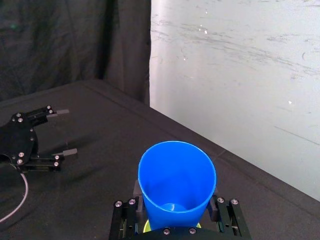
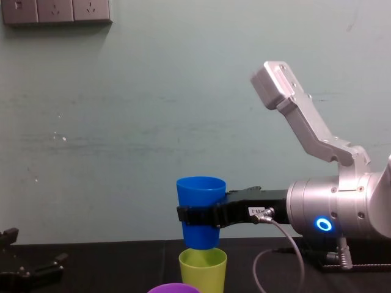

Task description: Stack the three plastic cups sequentially using one hand.

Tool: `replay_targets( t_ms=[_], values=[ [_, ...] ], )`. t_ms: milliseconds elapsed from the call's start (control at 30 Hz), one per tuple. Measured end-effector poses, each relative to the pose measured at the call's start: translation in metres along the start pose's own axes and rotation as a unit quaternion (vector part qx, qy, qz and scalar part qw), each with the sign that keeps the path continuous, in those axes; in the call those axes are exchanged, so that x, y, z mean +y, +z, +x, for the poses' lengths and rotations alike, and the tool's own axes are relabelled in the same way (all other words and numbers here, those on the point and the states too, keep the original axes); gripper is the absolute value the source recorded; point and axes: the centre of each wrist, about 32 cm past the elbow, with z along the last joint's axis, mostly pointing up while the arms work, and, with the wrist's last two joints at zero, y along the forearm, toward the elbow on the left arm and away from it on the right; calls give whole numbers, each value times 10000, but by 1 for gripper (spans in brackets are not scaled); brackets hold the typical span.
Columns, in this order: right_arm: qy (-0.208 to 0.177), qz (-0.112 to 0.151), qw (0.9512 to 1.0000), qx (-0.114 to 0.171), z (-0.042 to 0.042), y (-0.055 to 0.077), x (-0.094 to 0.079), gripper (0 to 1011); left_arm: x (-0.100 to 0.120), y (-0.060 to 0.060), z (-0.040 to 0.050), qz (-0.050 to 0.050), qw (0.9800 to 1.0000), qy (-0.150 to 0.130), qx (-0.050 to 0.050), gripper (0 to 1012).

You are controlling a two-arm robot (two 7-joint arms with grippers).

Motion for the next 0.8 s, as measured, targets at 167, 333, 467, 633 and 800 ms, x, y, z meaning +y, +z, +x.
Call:
replay_targets(
  t_ms=[167, 333, 467, 633, 800],
  values=[
    [-33, -27, 10000, -39, 0, -19, 10, 718, 0, 0, 0, 0, 10000, 0, 0, 1000],
    [-63, -58, 10000, -45, 11, -43, 25, 718, 0, 0, 0, 1, 10000, 0, 0, 1000],
    [-87, -86, 9999, -47, 31, -58, 42, 717, 0, 0, 0, 0, 10000, 0, 0, 1000],
    [-90, -120, 9999, -55, 34, -78, 64, 717, 0, 0, 0, 0, 10000, 0, 0, 1000],
    [-78, -151, 9998, -39, 30, -103, 87, 718, 0, 0, 0, 0, 10000, 0, 0, 1000]
  ],
)
